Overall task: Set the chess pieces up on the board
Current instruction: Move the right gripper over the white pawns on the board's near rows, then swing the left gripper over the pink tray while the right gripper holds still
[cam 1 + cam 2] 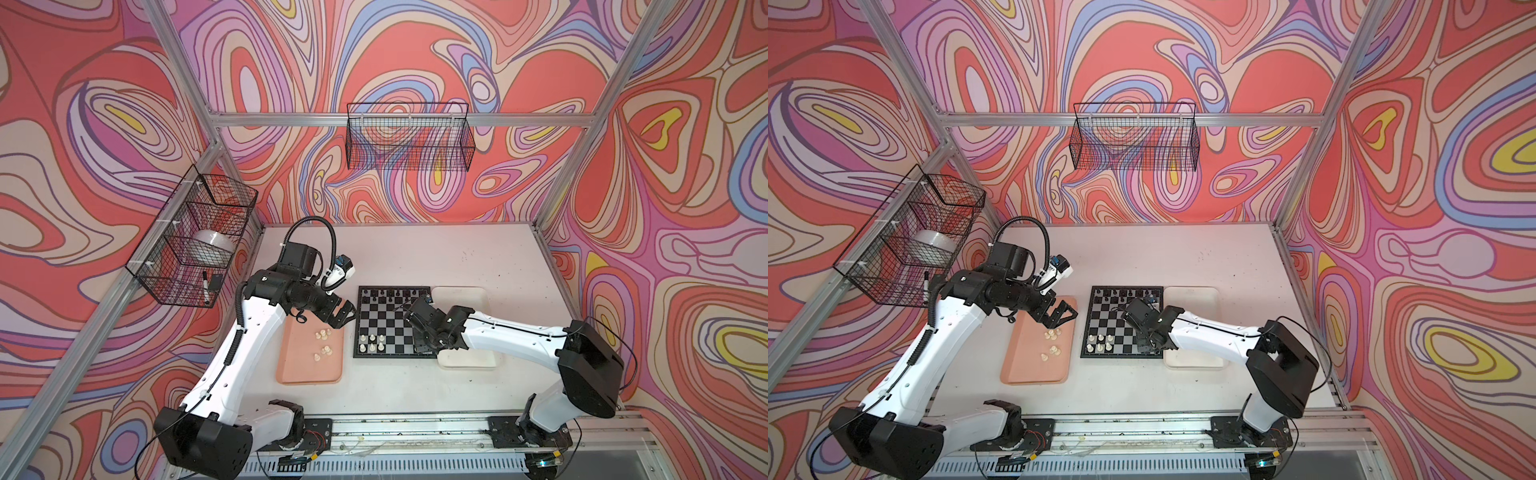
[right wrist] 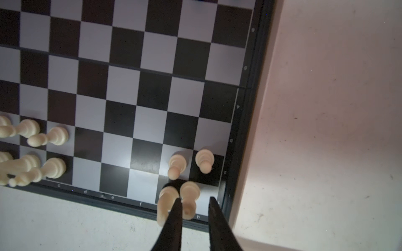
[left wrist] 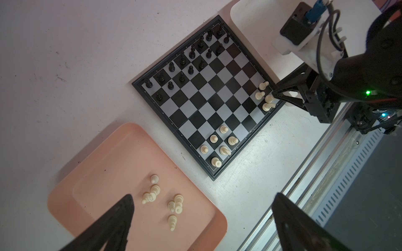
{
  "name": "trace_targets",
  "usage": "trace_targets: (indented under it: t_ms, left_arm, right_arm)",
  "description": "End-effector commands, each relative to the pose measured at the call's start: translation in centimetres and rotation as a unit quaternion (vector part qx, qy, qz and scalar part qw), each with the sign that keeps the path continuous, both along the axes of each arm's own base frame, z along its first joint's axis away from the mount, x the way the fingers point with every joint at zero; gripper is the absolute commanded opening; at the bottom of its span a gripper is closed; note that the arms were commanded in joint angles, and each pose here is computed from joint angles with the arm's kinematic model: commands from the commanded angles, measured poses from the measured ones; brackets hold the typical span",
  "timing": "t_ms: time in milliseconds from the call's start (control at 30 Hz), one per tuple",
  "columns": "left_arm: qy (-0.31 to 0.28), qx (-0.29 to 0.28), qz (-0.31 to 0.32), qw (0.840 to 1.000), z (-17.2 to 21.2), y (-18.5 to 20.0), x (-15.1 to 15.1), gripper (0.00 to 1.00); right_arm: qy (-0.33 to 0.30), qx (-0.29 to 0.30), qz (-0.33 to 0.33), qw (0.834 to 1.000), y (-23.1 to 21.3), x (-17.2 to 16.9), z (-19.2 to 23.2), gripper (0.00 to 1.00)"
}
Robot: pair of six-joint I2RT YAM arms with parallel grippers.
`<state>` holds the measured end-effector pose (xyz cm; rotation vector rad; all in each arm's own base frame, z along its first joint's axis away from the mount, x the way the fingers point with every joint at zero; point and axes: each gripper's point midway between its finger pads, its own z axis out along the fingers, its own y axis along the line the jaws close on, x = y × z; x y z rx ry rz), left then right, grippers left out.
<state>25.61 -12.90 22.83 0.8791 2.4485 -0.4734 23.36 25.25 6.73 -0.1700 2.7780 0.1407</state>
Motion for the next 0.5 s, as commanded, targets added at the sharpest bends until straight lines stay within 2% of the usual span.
trace_targets:
  t_ms: [0,467]
  left_arm:
    - [0.006,-0.002,-0.008,1.000,-0.05,-0.33,-0.39,1.00]
    - [0.005,-0.003,-0.008,1.000,0.03,-0.37,-0.30,1.00]
  right_arm:
    - [-0.009,0.005,0.000,1.000,0.78,0.56,0.16,0.22]
    - [-0.001,-0.002,0.004,1.000,0.74,0.39,-0.64,0.22]
